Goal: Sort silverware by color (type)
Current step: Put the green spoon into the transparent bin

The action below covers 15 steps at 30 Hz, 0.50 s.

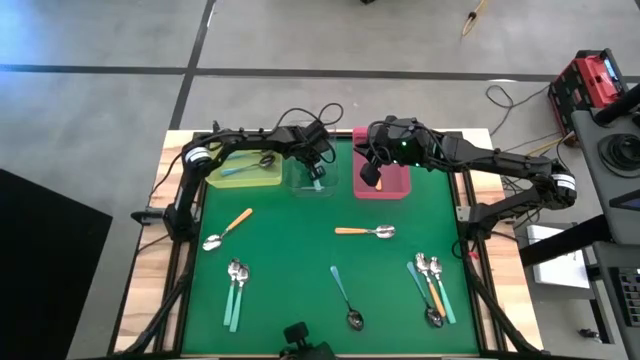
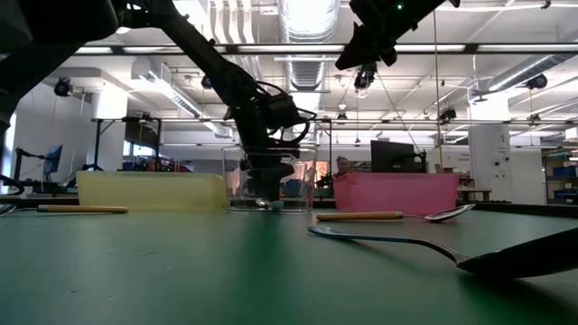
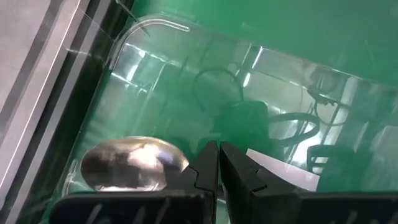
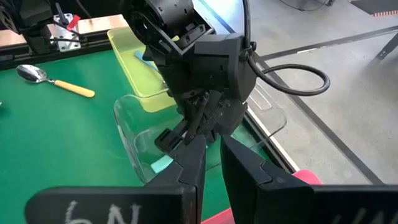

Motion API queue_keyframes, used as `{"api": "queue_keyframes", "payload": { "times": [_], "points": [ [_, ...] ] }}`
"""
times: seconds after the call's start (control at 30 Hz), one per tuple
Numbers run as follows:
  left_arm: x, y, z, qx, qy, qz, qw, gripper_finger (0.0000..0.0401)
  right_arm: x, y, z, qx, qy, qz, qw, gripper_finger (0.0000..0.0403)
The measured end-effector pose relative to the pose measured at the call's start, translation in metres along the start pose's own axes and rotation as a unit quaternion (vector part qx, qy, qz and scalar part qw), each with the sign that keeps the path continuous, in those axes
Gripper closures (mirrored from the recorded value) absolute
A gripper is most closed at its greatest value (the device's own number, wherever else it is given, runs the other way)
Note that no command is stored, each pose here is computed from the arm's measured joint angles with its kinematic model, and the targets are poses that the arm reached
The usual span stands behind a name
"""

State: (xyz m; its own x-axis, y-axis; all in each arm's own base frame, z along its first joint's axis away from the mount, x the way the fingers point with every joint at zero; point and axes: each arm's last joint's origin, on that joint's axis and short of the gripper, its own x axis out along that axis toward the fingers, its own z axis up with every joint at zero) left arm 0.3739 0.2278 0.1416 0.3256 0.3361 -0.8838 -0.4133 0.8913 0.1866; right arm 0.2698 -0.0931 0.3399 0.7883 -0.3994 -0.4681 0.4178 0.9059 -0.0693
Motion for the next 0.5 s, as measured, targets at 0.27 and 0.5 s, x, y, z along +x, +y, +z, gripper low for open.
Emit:
{"api": "queue_keyframes", "payload": {
  "times": [0.27, 0.5],
  "points": [
    [-0.005, 0.000, 0.004, -0.001, -0.019, -0.002, 1.000, 0.0401, 0.000, 0.000, 0.000, 0.000, 0.000, 0.000, 1.000, 0.0360],
    [-0.022, 0.003, 0.010, -0.001, -0.042, 0.003, 0.999, 0.0401, 0.000, 0.000, 0.000, 0.000, 0.000, 0.000, 1.000, 0.0360]
  ]
}}
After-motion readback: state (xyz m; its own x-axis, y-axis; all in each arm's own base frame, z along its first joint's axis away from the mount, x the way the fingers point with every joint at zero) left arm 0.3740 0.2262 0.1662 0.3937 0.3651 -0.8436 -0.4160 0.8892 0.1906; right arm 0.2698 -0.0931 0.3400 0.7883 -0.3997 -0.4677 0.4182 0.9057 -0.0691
